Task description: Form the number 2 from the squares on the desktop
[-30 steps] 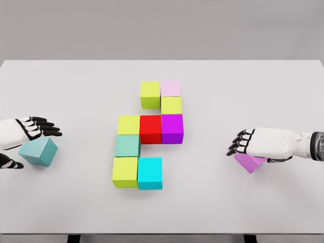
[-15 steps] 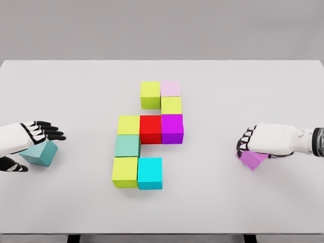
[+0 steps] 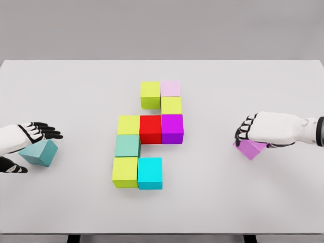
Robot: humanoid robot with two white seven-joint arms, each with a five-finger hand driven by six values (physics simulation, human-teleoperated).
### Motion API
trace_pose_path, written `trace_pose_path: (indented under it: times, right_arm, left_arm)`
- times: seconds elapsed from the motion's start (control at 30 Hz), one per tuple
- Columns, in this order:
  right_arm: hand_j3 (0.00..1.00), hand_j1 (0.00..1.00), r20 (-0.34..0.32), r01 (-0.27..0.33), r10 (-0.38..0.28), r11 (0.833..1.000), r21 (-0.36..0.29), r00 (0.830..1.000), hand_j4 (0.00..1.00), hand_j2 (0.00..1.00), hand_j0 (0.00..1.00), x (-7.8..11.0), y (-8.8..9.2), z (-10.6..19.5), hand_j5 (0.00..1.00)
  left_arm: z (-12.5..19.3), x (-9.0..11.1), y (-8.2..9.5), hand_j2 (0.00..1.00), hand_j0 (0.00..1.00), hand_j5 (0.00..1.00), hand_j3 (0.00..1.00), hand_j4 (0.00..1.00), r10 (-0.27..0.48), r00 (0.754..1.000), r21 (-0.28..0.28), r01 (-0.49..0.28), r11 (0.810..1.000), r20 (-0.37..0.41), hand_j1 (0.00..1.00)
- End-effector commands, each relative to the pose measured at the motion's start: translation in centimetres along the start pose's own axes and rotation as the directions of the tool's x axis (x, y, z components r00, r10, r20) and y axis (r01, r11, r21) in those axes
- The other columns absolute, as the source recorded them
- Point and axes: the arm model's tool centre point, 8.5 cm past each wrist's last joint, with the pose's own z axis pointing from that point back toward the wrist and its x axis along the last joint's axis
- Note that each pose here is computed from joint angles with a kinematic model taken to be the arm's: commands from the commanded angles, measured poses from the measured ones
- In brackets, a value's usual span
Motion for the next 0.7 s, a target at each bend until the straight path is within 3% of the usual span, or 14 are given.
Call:
trace_pose_path:
  times: [0.0, 0.23, 0.67]
  right_arm:
    - [0.61, 0.61, 0.007, 0.017, -0.017, 1.0, -0.008, 1.0, 0.61, 0.61, 0.61, 0.0, 0.0, 0.2, 0.61]
    - [0.61, 0.61, 0.043, 0.047, -0.044, 0.998, -0.048, 0.998, 0.61, 0.61, 0.61, 0.4, -0.7, -0.3, 0.61]
    - [0.61, 0.61, 0.141, 0.086, -0.073, 0.992, -0.088, 0.987, 0.61, 0.61, 0.61, 2.6, -0.6, -3.9, 0.61]
  left_arm:
    - [0.0, 0.0, 0.1, 1.0, 1.0, 1.0, 1.0, 1.0, 0.03, 1.0, 0.018, -0.03, 0.999, 0.001, 1.0]
    - [-0.9, 0.3, -0.7, 1.0, 1.0, 1.0, 1.0, 1.0, 0.051, 0.998, 0.041, -0.052, 0.998, 0.022, 1.0]
    - [-2.1, 0.0, -2.6, 1.0, 1.0, 1.0, 1.0, 1.0, 0.1, 0.995, 0.02, -0.101, 0.995, 0.027, 1.0]
